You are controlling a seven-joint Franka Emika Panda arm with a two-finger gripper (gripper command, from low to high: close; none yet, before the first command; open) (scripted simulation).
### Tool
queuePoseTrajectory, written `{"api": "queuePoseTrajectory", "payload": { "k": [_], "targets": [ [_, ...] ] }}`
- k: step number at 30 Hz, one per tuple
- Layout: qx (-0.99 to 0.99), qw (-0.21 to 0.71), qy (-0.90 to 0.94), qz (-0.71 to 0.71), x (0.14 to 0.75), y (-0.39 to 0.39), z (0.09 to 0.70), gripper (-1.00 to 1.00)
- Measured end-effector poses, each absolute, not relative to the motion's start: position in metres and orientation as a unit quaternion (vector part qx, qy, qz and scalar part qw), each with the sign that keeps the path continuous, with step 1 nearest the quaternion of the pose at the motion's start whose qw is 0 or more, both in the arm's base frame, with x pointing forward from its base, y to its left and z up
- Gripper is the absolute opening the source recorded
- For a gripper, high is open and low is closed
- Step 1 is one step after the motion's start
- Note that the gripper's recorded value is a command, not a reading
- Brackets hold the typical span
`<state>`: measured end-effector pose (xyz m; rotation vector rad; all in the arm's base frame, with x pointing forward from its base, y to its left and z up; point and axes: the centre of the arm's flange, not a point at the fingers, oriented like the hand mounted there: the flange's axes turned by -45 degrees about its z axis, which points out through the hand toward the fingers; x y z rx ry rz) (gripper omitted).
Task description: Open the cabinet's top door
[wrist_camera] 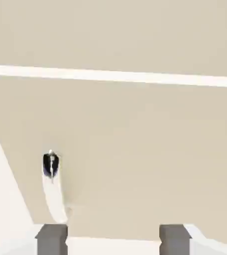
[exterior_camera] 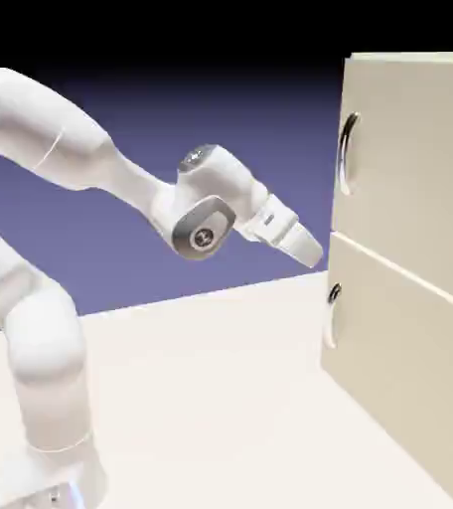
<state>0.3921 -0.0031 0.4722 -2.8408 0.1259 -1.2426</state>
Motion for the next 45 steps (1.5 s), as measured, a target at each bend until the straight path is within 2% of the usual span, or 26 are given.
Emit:
{"api": "queuePoseTrajectory", "payload": {
  "k": [23, 45],
  "targets": [
    [-0.691, 0.298, 0.504, -0.424, 0.392, -0.031, 0.557, 0.0],
    [-0.317, 0.574, 0.707, -0.265, 0.402, 0.013, 0.574, 0.0]
  ]
}}
